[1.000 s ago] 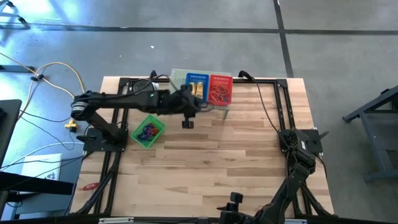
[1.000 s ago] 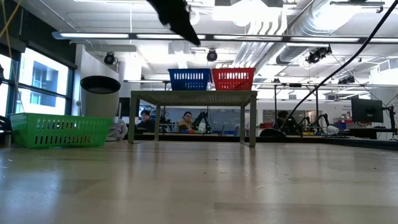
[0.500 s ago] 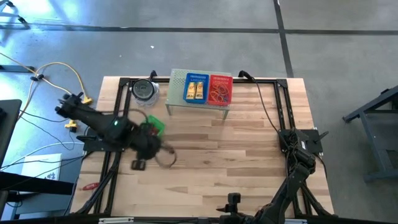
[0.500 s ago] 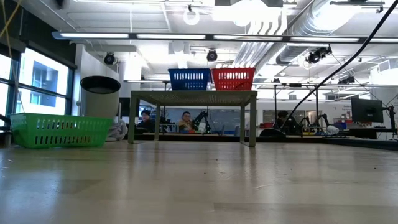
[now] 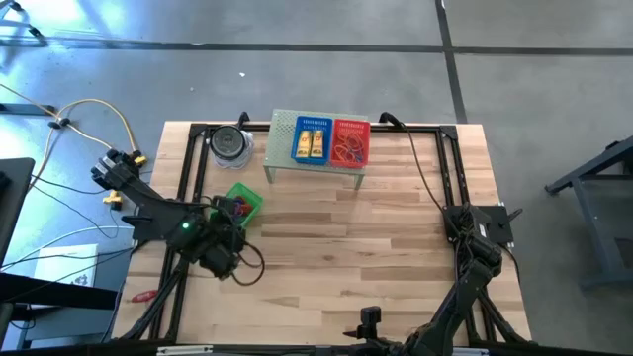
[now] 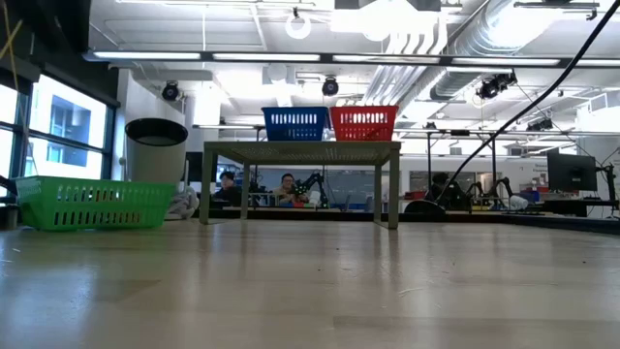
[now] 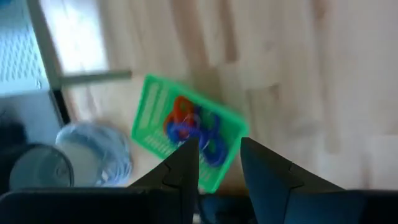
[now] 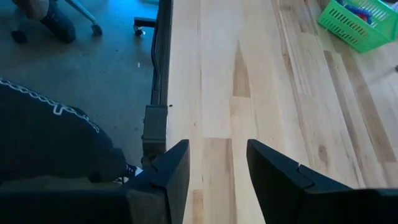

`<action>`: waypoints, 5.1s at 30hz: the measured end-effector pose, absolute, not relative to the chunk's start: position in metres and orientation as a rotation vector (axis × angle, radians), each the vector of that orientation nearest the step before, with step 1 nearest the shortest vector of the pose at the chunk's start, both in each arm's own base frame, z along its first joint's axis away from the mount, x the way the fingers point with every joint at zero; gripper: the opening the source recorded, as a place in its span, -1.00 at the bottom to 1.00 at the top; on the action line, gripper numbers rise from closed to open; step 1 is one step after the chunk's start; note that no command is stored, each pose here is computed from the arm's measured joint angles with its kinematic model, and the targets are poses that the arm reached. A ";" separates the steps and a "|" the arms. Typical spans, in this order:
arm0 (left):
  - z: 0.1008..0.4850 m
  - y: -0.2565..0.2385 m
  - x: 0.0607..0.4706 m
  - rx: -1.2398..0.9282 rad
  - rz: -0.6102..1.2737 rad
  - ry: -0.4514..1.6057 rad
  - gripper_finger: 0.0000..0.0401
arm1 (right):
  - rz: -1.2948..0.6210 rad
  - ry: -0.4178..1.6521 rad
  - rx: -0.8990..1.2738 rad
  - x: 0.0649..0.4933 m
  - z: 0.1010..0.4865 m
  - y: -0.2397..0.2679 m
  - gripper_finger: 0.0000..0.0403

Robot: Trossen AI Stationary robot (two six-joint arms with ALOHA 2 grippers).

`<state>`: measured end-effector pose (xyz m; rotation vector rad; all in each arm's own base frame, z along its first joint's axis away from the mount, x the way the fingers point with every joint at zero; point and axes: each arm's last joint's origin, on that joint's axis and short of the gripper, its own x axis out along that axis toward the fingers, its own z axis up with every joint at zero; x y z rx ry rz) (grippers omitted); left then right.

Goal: Pick & Place Office Desk Supplies
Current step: Put the green bin on the shelf

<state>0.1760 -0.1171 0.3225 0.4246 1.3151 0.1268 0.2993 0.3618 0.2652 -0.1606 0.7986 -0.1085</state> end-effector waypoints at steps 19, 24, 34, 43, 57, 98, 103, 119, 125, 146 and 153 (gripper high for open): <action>0.226 -0.080 0.179 0.289 -0.044 1.607 -0.66 | -0.098 0.800 -0.199 0.303 0.265 0.359 -0.26; 0.218 -0.075 0.181 0.264 -0.021 1.606 -0.66 | -0.111 0.797 -0.158 0.304 0.265 0.359 -0.26; 0.202 -0.058 0.180 0.249 0.000 1.643 -0.66 | -0.120 0.792 -0.106 0.304 0.266 0.360 -0.26; 0.194 -0.049 0.183 0.232 -0.015 1.632 -0.66 | -0.106 0.799 -0.091 0.305 0.266 0.361 -0.26; 0.190 -0.042 0.188 0.190 0.013 1.594 -0.66 | -0.096 0.791 -0.075 0.305 0.266 0.362 -0.26; 0.264 -0.079 0.211 0.391 0.025 1.741 -1.00 | -0.091 0.797 -0.104 0.307 0.266 0.360 -0.26; 0.293 -0.081 0.219 0.430 -0.016 1.643 -1.00 | -0.107 0.794 -0.065 0.307 0.266 0.360 -0.26; 0.333 -0.002 0.242 0.438 0.094 1.561 -1.00 | -0.142 0.781 0.033 0.308 0.267 0.361 -0.26; 0.334 0.031 0.245 0.429 0.108 1.554 -1.00 | -0.140 0.765 0.062 0.310 0.268 0.362 -0.26; 0.316 0.067 0.296 0.540 0.078 1.541 -1.00 | -0.178 0.750 0.165 0.313 0.268 0.361 -0.26; 0.324 0.071 0.309 0.548 0.086 1.505 -1.00 | -0.178 0.750 0.165 0.313 0.268 0.361 -0.26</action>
